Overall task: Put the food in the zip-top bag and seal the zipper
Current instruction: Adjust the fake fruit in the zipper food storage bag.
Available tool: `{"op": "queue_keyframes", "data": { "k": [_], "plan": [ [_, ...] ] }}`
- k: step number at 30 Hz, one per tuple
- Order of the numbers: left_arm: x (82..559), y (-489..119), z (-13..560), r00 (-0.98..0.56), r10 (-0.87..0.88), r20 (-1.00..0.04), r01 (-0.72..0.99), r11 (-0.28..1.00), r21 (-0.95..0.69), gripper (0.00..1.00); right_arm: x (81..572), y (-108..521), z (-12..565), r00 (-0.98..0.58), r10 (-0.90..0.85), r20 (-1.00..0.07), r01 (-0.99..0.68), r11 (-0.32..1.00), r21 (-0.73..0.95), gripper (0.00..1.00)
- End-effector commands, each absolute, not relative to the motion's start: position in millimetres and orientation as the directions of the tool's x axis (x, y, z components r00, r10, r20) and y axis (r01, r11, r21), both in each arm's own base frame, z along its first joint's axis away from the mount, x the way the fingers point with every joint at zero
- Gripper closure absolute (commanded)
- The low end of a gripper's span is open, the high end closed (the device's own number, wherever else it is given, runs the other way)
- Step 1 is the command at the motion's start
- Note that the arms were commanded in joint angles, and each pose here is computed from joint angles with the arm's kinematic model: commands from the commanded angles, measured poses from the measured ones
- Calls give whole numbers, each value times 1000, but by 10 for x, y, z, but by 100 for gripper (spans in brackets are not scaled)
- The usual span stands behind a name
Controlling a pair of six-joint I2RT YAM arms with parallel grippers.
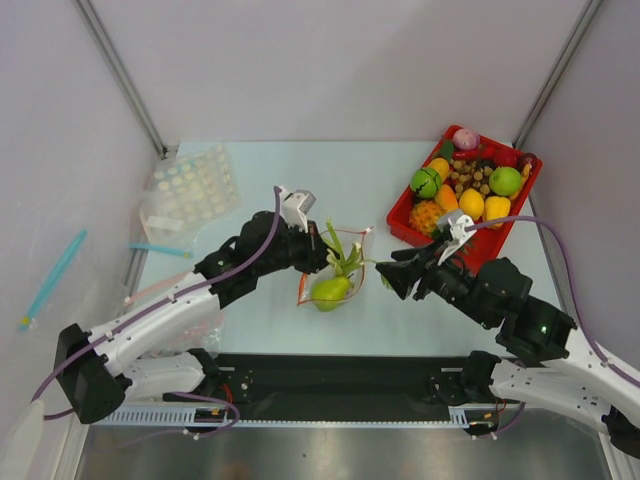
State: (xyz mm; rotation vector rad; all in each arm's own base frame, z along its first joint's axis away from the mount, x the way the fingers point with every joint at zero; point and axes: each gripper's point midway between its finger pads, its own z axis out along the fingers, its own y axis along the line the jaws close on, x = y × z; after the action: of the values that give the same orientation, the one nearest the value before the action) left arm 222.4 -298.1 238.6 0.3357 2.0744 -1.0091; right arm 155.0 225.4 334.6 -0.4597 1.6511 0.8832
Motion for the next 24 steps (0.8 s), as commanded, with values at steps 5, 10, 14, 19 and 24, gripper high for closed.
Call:
{"op": "queue_keyframes", "data": {
  "k": [5,10,14,19,24],
  "plan": [
    [2054,-3249,2603,-619,-5,-785,685,487,-543,99,1854,1967,3274,-158,74,-985,-603,782,156,43],
    [1945,-3328,2566,-633,58,-772,712,436,-551,98,1952,1914,3141,-83,28,-996,-627,775,74,46],
    [1884,-3338,2572,-638,80,-766,720,415,-556,98,2112,1843,3010,-82,15,-997,-606,793,62,43],
    [1782,-3264,2719,-613,70,-787,738,405,-539,96,1992,2077,2962,-54,18,-998,-740,671,52,29],
    [1691,-3265,2765,-597,87,-798,750,414,-516,94,1805,2255,2954,4,20,-1000,-847,532,7,14]
  ]
}}
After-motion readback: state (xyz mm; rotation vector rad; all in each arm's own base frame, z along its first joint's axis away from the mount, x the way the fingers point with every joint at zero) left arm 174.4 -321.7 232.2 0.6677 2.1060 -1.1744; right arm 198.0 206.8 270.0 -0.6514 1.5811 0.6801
